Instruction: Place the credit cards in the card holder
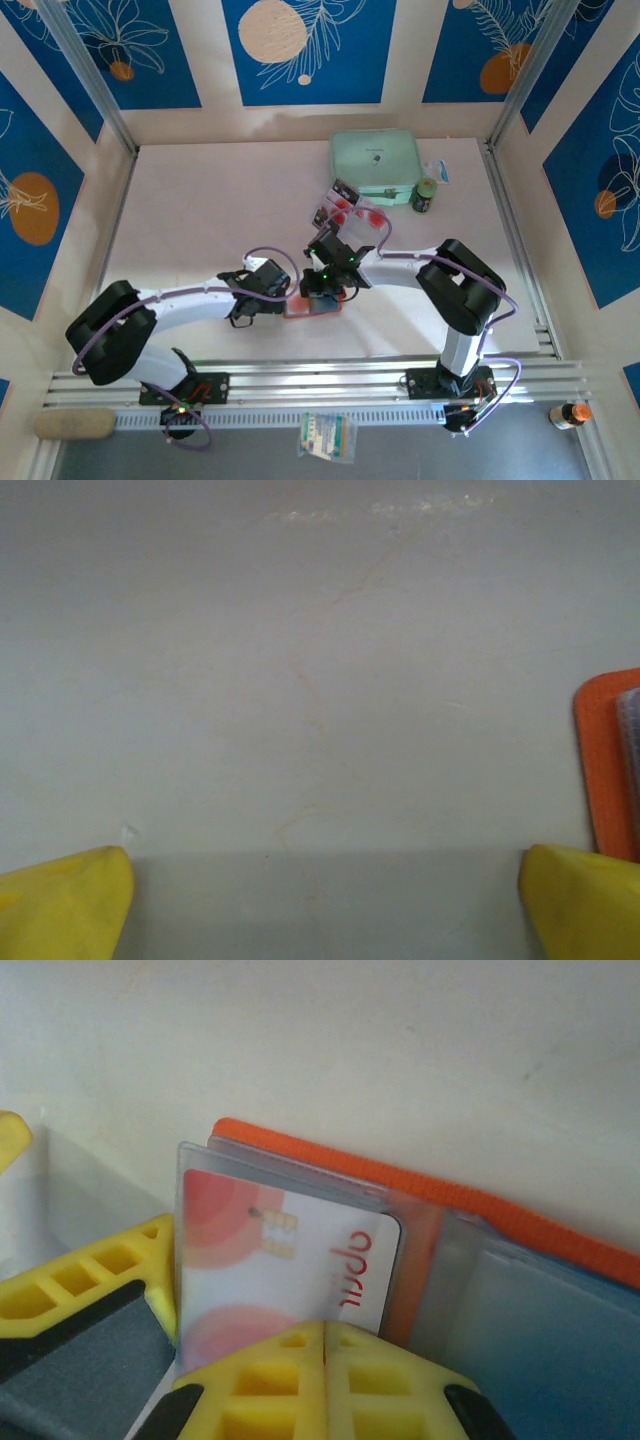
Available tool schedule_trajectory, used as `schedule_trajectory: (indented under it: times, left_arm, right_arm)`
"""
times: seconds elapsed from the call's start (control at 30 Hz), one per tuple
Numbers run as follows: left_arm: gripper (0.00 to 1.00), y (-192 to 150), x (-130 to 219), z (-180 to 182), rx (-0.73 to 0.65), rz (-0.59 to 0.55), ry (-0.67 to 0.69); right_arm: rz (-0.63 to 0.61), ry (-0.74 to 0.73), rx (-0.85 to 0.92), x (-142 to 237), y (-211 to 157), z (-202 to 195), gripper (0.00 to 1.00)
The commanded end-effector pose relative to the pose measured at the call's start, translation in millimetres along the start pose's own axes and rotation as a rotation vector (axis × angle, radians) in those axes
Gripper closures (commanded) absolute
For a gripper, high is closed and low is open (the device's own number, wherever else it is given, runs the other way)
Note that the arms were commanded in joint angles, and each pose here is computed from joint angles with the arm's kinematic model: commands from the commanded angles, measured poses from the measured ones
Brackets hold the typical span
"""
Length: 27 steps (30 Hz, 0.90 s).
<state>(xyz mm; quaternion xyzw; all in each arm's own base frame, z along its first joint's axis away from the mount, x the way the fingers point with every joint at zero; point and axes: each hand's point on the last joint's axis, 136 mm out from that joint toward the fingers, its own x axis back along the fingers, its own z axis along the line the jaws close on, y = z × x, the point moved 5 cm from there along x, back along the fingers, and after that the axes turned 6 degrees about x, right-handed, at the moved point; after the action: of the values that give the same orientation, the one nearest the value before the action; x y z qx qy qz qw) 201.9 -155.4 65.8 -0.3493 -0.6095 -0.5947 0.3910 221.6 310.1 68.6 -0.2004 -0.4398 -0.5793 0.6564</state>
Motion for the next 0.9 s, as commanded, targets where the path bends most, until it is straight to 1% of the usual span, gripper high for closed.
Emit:
schedule_trajectory:
  times: [0.0,0.13,0.3,0.67,0.87]
  left_arm:
    - [0.0,5.1,10.2,9.1,-0.002,-0.017,0.025]
    - [0.0,6.2,18.4,14.8,0.013,-0.028,0.025]
    - [0.0,4.2,20.2,15.4,0.023,-0.019,0.008]
    - [0.0,-2.6,10.4,10.1,0.015,0.022,-0.004]
    - [0.0,-6.6,2.5,7.3,0.002,0.044,-0.001]
  right_arm:
    - [0.004,0.023,0.003,17.2,-2.4,11.1,0.99]
    - [-0.011,0.008,-0.017,27.8,-7.1,5.9,0.99]
    - [0.005,0.003,-0.044,26.0,-17.9,-0.4,0.99]
    - [0.033,-0.018,-0.065,12.1,-29.8,-7.4,1.0]
    - [0.043,-0.015,-0.065,7.5,-30.0,-7.1,1.0]
